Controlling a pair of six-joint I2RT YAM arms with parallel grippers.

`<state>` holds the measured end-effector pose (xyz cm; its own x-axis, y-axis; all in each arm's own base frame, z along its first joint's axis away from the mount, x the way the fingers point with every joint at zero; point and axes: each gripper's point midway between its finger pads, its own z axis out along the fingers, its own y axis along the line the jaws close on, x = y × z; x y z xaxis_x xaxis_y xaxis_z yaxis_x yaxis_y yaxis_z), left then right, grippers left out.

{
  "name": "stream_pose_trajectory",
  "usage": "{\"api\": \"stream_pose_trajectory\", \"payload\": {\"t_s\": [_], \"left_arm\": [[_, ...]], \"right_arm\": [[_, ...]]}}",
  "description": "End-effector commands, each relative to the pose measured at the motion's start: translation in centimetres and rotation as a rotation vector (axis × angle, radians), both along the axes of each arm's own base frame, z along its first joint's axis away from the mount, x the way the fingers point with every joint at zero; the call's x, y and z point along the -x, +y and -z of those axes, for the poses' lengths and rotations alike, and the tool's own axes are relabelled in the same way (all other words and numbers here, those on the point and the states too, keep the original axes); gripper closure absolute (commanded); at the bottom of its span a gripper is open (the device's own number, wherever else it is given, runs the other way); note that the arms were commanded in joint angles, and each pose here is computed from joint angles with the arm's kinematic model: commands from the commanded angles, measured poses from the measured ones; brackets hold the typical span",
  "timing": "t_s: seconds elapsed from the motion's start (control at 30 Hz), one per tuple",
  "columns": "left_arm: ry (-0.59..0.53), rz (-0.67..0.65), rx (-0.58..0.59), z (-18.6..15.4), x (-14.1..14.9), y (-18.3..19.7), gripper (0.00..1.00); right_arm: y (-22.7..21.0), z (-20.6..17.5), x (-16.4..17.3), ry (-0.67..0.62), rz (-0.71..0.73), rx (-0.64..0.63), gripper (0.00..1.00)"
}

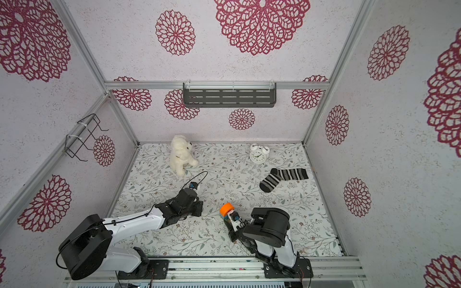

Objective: Assemble an ice cream with lego
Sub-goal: Pick up the lego brick from the center of the board.

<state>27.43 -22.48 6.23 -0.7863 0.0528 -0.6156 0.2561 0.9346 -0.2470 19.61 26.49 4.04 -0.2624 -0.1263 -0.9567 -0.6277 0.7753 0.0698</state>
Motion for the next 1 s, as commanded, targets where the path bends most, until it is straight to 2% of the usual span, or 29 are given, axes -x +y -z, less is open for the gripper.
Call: {"api": "stream_pose_trajectory", "payload": {"t_s": [0.0,0.37,0.63,0.97], "left_arm": [[-0.031,0.007,0.018,-1.3,-0.2,-0.6,1.00],[-0.039,0.012,0.026,-1.7,0.2,-0.3,1.00],[-0.035,0.026,0.054,-2.5,0.9,-0.2,1.00],[-0.010,0.061,0.052,-2.8,2.2,0.2,1.00]], "right_arm": [[0.4,-2.0,-0.4,-0.036,0.029,-0.016,0.76],[0.5,-2.7,-0.7,0.037,0.070,0.089,0.77],[-0.8,-2.9,0.6,0.232,0.088,0.217,0.77],[-4.9,-5.5,2.8,0.468,0.206,0.285,0.77]]}}
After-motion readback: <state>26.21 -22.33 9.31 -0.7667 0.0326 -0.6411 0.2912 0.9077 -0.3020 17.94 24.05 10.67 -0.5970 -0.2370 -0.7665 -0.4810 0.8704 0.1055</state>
